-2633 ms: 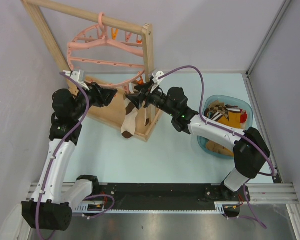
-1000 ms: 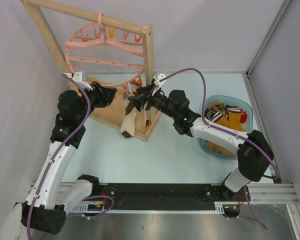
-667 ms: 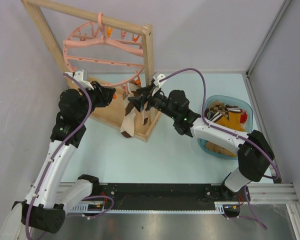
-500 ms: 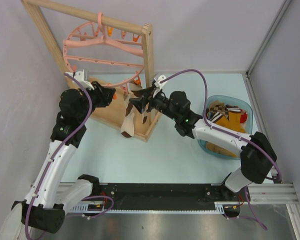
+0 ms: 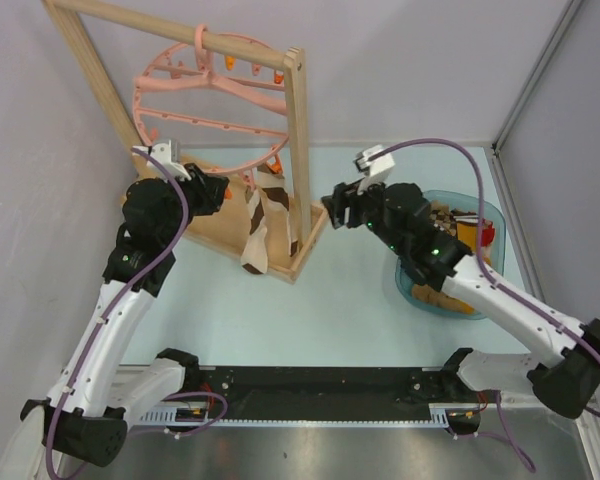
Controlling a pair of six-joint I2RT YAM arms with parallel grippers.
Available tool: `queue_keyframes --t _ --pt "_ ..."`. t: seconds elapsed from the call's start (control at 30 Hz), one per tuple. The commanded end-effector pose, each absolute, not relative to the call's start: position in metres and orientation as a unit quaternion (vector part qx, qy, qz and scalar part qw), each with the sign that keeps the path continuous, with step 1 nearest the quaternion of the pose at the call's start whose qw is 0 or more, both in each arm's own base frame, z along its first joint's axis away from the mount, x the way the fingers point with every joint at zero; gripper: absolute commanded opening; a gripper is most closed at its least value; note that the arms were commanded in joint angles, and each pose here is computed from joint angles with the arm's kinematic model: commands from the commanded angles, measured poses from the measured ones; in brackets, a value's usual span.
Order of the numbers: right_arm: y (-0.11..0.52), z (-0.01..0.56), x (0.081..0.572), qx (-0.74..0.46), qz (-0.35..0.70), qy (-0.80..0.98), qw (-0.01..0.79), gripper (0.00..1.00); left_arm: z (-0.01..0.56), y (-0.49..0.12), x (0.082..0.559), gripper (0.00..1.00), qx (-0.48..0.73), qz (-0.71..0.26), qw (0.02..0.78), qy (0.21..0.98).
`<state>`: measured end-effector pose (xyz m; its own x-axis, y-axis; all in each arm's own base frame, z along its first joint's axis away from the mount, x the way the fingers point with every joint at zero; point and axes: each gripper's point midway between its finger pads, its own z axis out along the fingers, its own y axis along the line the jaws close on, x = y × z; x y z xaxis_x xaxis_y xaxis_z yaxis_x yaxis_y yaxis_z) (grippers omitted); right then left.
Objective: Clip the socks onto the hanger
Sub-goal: Pick up the sock from the bin.
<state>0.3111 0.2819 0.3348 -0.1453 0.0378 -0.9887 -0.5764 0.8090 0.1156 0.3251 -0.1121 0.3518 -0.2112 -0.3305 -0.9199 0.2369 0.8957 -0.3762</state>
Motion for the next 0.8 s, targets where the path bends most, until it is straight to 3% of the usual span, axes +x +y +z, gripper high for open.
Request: queue_keyframes --t 0.0,0.13,0.37,0.53,0.77 --pt "0.173 0.288 0.318 -0.081 0.09 0.814 0.568 0.66 0.371 -0.106 0.325 0.0 -0.037 -0.201 0.649 0.733" --pt "0.088 0.265 0.33 0.019 0.007 0.846 0.533 0.66 0.373 -0.107 0.323 0.0 -0.041 -0.193 0.65 0.734" --pt "0.008 0.211 0.342 0.119 -0.037 0.879 0.46 0.65 0.372 -0.108 0.323 0.0 -0.043 -0.185 0.647 0.739" --pt "-0.003 0.167 0.344 0.124 -0.024 0.905 0.406 0.65 0.372 -0.109 0.323 0.0 -0.041 -0.185 0.645 0.741" --pt "0.01 0.115 0.305 0.153 0.008 0.927 0.342 0.63 0.37 -0.115 0.326 0.0 -0.038 -0.194 0.64 0.742"
